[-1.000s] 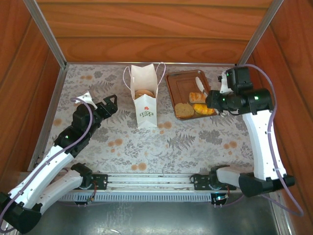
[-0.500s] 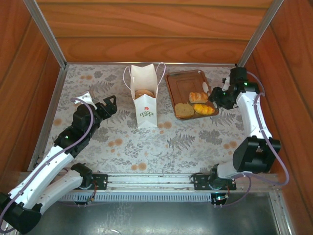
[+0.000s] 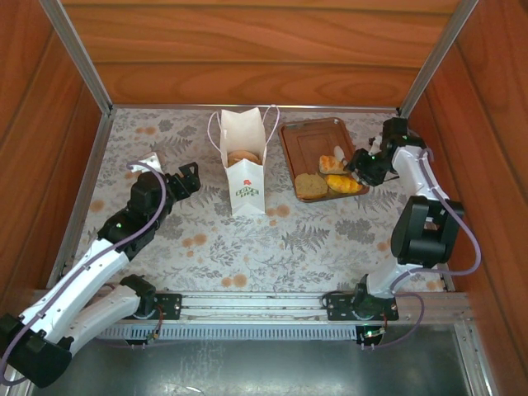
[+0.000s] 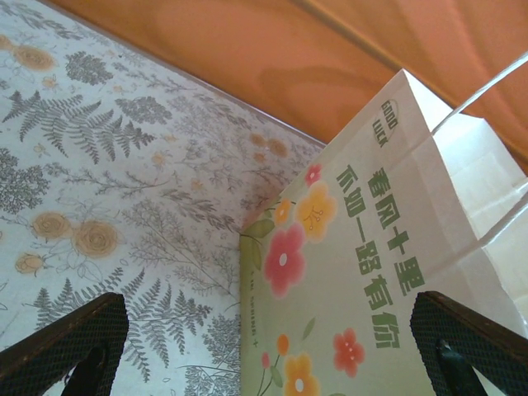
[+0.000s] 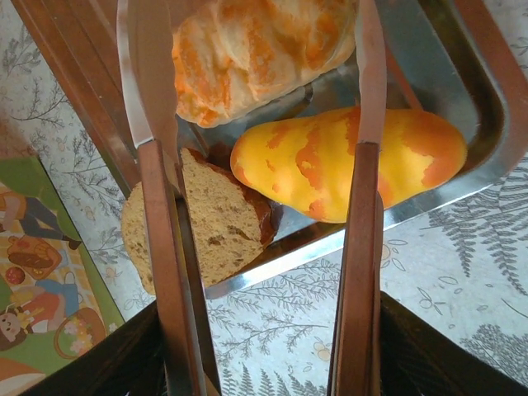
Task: Place the fake bread into the paper bag
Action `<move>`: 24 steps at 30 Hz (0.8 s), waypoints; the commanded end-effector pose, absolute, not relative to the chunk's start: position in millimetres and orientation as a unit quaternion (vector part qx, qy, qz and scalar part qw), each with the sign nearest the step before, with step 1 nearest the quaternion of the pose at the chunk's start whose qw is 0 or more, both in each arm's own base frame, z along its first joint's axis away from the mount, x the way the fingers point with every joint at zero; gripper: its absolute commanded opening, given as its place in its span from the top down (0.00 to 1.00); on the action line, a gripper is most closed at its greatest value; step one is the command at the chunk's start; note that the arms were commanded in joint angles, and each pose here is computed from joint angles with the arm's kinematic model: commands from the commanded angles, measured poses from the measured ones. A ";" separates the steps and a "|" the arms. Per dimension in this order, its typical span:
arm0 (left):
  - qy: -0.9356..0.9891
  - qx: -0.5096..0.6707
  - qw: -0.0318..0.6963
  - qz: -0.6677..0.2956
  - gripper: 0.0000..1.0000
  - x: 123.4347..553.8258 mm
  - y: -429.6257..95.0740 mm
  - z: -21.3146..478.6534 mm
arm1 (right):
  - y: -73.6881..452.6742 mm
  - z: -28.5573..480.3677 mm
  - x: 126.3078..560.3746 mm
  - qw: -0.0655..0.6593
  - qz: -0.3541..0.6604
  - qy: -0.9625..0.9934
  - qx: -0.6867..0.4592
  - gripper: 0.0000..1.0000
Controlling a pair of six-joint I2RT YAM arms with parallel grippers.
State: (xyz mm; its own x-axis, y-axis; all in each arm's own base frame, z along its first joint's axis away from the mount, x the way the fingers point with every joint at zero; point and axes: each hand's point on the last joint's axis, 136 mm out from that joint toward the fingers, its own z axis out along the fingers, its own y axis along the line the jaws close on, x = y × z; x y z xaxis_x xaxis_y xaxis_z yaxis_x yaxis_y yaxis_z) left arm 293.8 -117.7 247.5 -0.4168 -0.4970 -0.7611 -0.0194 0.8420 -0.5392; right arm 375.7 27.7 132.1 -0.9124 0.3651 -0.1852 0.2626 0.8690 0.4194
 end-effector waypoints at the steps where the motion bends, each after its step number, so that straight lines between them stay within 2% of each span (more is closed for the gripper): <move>1: 0.805 -0.157 0.526 -0.224 0.06 297.5 -115.1 256.4 | 31.7 128.6 379.9 0.120 0.217 0.954 0.168 0.40; 8: 0.808 -0.157 0.523 -0.222 0.06 301.3 -116.0 253.6 | 16.9 121.0 375.1 0.113 0.170 0.964 0.170 0.43; 24: 0.811 -0.157 0.516 -0.227 0.06 310.1 -120.6 249.9 | -5.8 152.2 354.6 0.144 0.126 0.971 0.141 0.51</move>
State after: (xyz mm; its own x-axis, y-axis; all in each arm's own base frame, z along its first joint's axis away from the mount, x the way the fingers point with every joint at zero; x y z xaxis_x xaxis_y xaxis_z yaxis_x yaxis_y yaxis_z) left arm 304.2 -119.6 231.1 -0.4523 -0.4805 -0.7514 -0.0502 0.8549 -0.5164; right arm 358.0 -0.9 140.8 -0.9130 0.3434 -0.2202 0.2695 0.9129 0.3066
